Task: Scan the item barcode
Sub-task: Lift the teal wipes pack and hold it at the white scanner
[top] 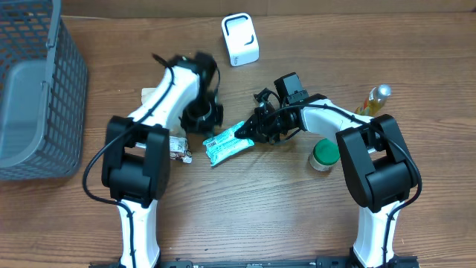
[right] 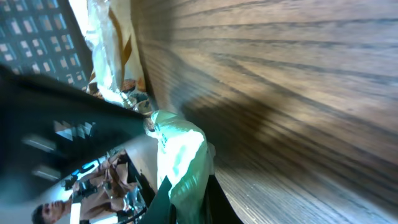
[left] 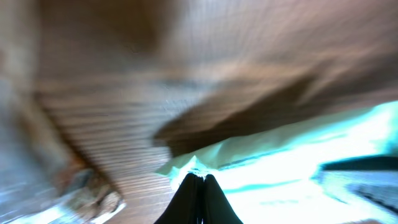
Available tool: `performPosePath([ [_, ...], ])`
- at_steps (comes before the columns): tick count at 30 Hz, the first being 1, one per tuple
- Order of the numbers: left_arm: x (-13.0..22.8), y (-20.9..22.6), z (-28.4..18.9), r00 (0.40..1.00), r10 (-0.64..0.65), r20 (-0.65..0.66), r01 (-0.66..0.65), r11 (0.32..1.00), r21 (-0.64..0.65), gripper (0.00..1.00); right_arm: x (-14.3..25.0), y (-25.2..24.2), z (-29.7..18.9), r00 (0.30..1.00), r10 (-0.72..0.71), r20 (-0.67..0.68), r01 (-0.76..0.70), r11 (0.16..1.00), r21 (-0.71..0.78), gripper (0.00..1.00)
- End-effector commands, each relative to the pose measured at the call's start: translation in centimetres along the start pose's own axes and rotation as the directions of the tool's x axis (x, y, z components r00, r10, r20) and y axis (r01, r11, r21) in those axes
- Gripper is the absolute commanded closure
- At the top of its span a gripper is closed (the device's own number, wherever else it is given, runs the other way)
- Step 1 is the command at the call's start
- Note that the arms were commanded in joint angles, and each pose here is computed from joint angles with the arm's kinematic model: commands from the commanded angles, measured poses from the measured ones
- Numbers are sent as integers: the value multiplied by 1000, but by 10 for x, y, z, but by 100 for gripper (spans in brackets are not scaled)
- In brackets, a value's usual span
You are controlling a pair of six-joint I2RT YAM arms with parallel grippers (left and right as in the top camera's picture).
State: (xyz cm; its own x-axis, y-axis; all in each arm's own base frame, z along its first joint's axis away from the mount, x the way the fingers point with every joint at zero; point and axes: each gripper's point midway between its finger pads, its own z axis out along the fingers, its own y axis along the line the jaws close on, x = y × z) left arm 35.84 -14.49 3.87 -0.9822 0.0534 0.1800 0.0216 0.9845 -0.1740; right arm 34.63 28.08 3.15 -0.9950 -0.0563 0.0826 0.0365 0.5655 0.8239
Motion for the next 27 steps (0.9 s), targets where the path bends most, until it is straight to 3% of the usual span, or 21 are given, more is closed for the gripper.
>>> performPosePath([
  [1,-39,5,-82,976,-39,214,29,998,50,96,1,27,-9,993,-121,5,121,991,-63,96],
  [6,-63,28,-163,905,-93,415,63,994,86,96,-23,78,-44,955,-264,134,267,964,-10,96],
  [10,-81,60,-227,807,-150,572,103,988,114,95,-41,128,-102,869,-452,203,410,885,219,96],
  [12,-89,81,-244,759,-171,628,143,985,96,88,-47,152,-132,812,-546,205,465,818,339,96],
  [14,-93,102,-250,734,-195,651,191,979,79,50,-57,173,-159,732,-646,216,507,729,461,96],
  [15,-92,108,-251,731,-202,652,205,976,73,39,-63,183,-170,686,-693,222,518,679,520,96],
  [16,-91,112,-251,731,-209,649,213,974,74,9,-68,189,-176,648,-728,224,525,639,562,96],
  [17,-89,115,-249,736,-216,641,222,972,73,0,-75,198,-184,591,-776,219,531,580,618,96],
  [22,-87,116,-249,739,-219,637,225,972,73,1,-100,221,-187,366,-925,102,552,305,776,96],
  [27,-87,116,-249,739,-219,637,225,972,73,0,-123,220,-171,231,-968,-93,531,46,846,97],
])
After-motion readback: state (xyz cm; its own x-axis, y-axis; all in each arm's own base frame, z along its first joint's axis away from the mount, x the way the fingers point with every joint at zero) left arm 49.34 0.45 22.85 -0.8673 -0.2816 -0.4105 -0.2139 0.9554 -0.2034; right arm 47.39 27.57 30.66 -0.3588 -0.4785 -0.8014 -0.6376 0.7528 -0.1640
